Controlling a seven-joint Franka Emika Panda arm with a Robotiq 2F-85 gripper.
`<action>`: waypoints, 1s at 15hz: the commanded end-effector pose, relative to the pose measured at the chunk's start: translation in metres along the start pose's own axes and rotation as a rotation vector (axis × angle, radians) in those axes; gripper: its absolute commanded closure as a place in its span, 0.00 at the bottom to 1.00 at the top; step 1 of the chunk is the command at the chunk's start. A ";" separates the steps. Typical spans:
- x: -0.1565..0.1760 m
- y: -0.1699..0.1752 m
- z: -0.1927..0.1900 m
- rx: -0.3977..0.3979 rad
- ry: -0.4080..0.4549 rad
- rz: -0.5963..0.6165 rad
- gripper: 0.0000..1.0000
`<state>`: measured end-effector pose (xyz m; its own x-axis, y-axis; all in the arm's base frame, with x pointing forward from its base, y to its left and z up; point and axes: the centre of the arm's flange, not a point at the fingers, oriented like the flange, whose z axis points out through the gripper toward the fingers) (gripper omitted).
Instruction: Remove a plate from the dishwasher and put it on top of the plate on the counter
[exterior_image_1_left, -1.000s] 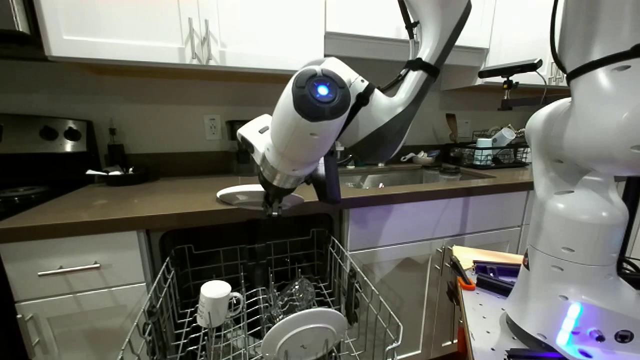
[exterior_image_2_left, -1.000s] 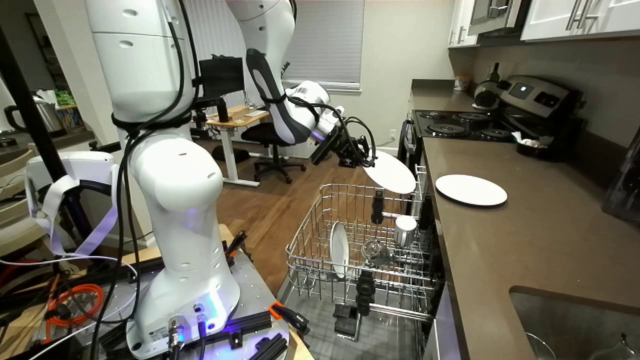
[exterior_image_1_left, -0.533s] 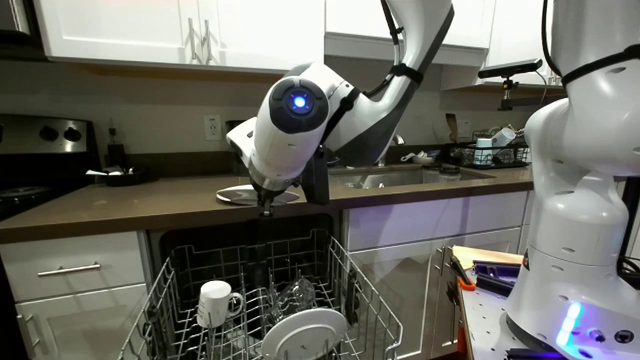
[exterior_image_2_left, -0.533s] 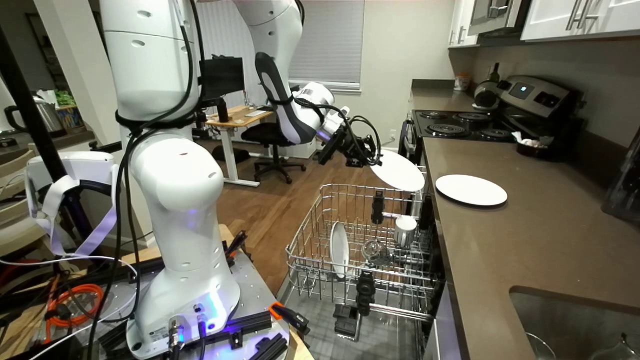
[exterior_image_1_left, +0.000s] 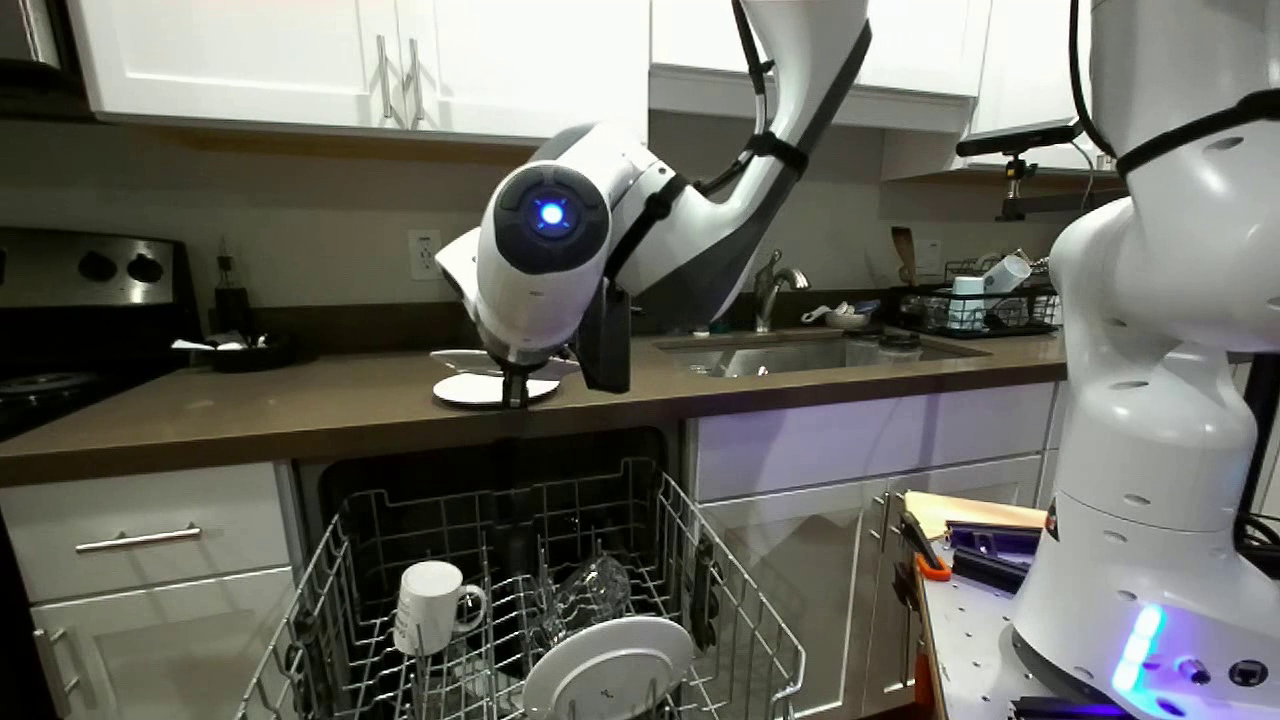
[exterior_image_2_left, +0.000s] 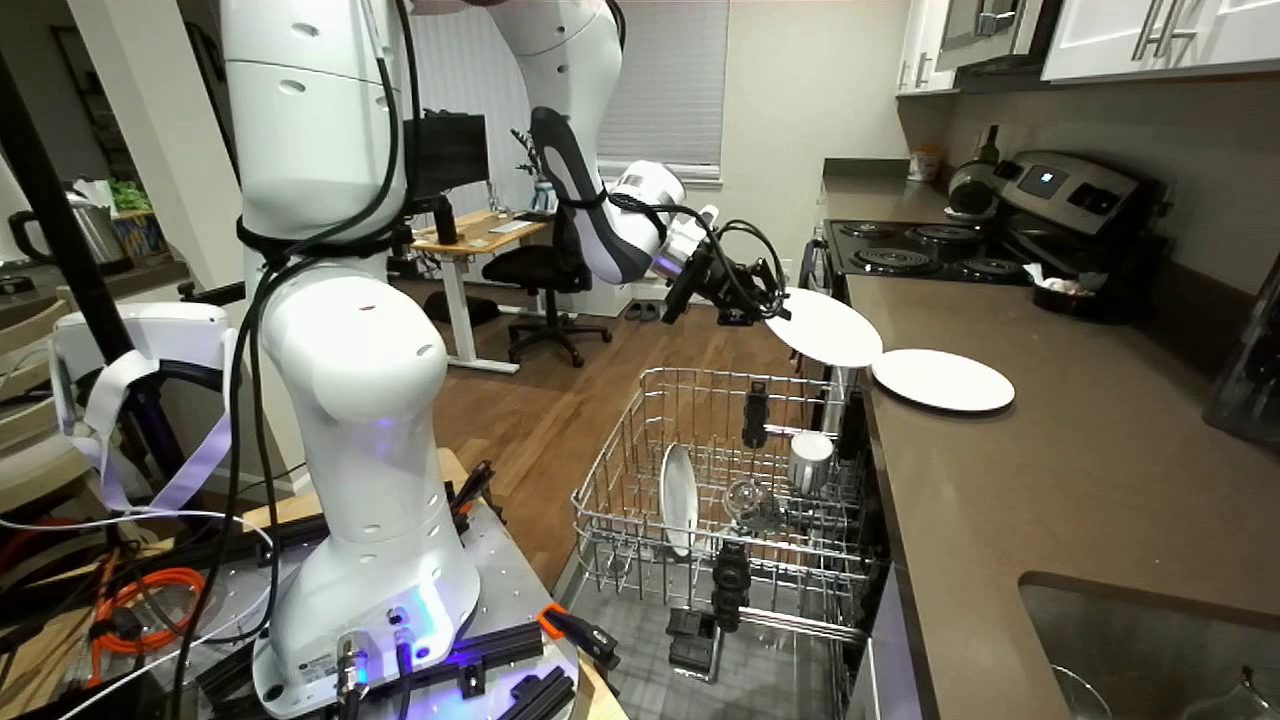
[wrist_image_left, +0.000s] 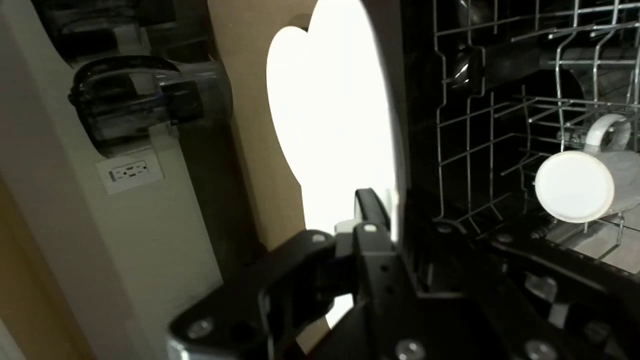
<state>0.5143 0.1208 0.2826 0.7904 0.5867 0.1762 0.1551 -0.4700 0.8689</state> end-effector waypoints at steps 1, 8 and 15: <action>0.022 0.009 0.021 -0.068 0.003 0.019 0.92; 0.051 0.019 0.074 -0.094 -0.047 0.063 0.92; 0.066 0.025 0.121 -0.117 -0.094 0.095 0.92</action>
<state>0.6180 0.0779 0.2572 0.8482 0.4823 0.2188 0.0415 -0.4723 0.8804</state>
